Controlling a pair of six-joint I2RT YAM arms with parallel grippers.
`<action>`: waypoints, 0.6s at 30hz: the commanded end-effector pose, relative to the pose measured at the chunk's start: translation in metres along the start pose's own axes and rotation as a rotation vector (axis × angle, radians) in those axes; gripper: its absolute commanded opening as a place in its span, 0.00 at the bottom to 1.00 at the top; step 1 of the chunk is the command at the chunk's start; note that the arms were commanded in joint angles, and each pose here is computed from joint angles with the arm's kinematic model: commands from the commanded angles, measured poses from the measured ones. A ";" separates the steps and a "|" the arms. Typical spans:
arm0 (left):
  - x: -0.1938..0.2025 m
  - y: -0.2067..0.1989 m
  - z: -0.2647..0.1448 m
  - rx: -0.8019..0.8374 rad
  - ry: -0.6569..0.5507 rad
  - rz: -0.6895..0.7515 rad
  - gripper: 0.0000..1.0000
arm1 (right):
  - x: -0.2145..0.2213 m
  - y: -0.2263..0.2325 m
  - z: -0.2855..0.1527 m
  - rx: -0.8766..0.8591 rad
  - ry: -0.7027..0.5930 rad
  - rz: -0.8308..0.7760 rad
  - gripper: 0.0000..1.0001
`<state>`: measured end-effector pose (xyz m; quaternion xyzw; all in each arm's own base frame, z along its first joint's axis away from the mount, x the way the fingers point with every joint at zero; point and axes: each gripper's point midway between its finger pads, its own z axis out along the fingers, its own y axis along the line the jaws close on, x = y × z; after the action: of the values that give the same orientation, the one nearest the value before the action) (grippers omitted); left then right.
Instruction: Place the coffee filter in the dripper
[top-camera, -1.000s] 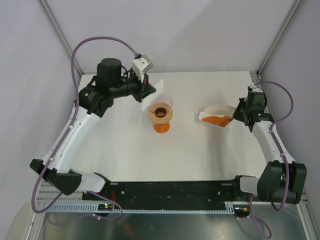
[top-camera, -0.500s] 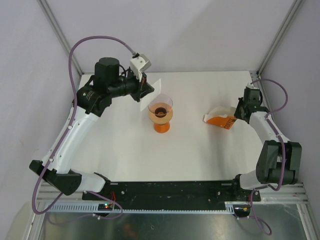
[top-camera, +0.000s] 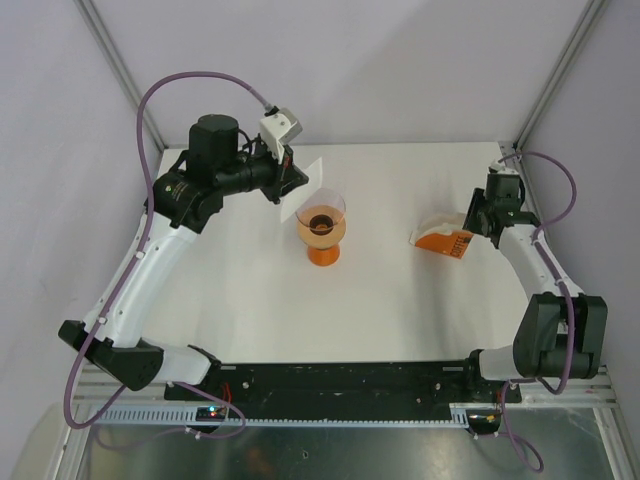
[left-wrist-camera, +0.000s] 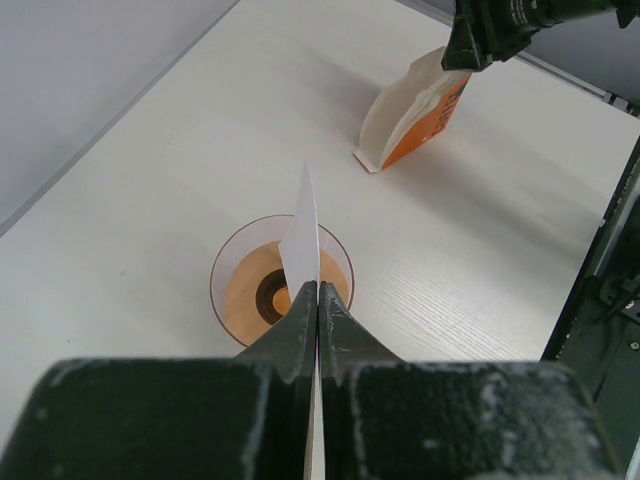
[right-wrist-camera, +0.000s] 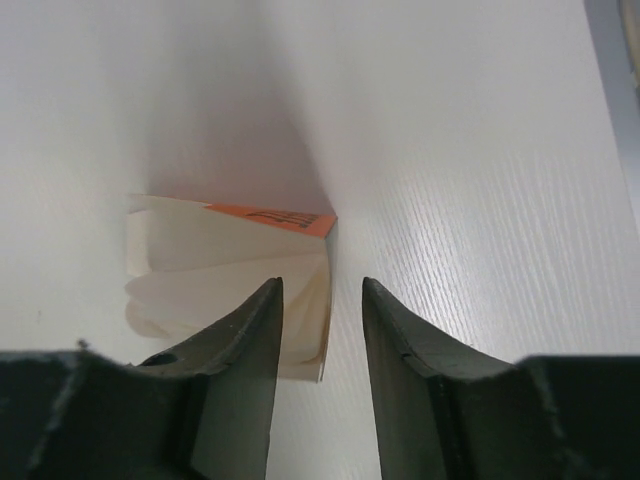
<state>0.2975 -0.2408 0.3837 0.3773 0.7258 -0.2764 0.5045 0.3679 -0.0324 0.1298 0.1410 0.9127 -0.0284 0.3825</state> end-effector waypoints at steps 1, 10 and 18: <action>-0.018 -0.003 -0.010 0.004 -0.046 0.006 0.00 | -0.047 0.010 -0.029 -0.018 -0.126 -0.031 0.44; -0.017 -0.018 -0.014 0.082 -0.050 0.033 0.00 | -0.089 0.014 -0.085 -0.036 -0.278 -0.057 0.67; -0.014 -0.060 -0.029 0.312 -0.057 0.094 0.00 | -0.107 0.108 -0.200 -0.494 -0.515 -0.261 0.85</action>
<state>0.2702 -0.2531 0.3799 0.4277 0.6987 -0.3305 0.4687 0.3569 0.0054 0.2806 0.0573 0.8403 -0.0009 0.5391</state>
